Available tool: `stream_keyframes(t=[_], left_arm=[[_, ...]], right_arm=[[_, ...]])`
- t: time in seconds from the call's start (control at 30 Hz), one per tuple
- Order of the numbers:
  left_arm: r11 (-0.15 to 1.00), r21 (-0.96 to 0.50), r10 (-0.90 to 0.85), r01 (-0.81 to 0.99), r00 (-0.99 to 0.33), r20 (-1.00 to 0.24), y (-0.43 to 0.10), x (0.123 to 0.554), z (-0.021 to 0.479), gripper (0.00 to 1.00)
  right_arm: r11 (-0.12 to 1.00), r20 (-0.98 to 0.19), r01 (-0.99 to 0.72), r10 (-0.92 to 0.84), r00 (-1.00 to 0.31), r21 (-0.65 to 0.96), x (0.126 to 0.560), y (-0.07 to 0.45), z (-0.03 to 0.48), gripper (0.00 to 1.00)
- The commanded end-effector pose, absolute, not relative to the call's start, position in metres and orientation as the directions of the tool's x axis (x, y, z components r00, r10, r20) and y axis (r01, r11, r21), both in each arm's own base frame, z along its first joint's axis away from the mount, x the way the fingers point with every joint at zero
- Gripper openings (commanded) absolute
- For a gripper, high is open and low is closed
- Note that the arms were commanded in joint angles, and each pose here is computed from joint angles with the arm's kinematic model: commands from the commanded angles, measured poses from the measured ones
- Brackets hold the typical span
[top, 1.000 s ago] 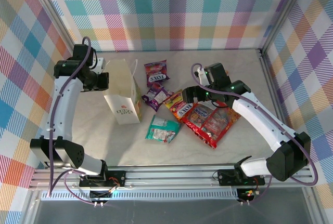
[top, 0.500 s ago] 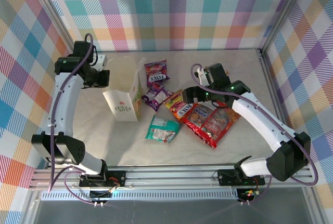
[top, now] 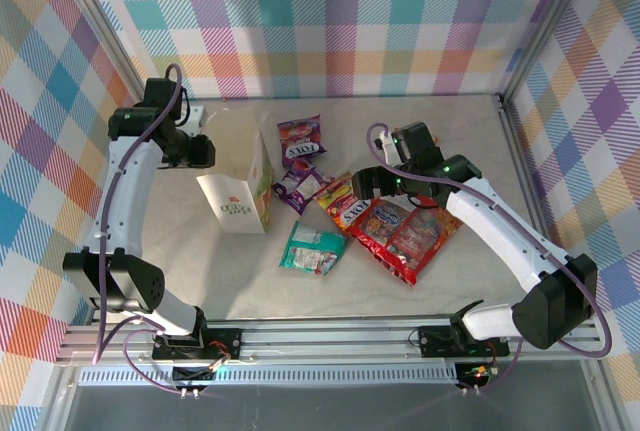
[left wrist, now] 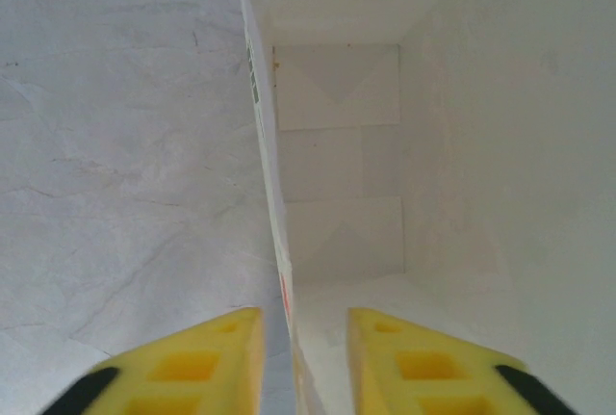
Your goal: Place the snacks into the paper bag
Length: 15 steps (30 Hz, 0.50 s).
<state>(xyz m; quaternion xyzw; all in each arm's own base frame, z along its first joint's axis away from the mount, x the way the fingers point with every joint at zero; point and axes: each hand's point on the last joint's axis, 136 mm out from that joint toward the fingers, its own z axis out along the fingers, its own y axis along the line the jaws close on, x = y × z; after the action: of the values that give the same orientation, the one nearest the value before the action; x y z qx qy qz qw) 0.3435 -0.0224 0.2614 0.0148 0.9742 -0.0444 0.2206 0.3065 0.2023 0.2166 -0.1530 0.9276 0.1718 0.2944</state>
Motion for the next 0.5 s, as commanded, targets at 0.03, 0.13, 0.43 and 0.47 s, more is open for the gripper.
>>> stream_keyframes(t=[0.03, 0.13, 0.43, 0.47], left_arm=[[0.994, -0.105, -0.050, -0.002, -0.886, -0.460, -0.019, 0.331, 0.287, 0.35], [0.993, -0.119, -0.064, -0.008, -0.877, -0.476, -0.021, 0.328, 0.296, 0.37], [0.989, -0.136, -0.124, -0.061, -0.843, -0.523, -0.017, 0.312, 0.314, 0.41], [0.988, -0.139, -0.128, -0.062, -0.834, -0.536, -0.017, 0.310, 0.317, 0.41]], right_arm=[[0.916, -0.606, -0.334, -0.139, -0.784, 0.221, 0.307, 0.196, 0.224, 0.99], [0.924, -0.618, -0.310, -0.113, -0.778, 0.222, 0.309, 0.192, 0.226, 0.99], [0.938, -0.660, -0.277, -0.072, -0.748, 0.211, 0.307, 0.181, 0.235, 0.99], [0.942, -0.658, -0.264, -0.066, -0.750, 0.207, 0.306, 0.178, 0.235, 0.99]])
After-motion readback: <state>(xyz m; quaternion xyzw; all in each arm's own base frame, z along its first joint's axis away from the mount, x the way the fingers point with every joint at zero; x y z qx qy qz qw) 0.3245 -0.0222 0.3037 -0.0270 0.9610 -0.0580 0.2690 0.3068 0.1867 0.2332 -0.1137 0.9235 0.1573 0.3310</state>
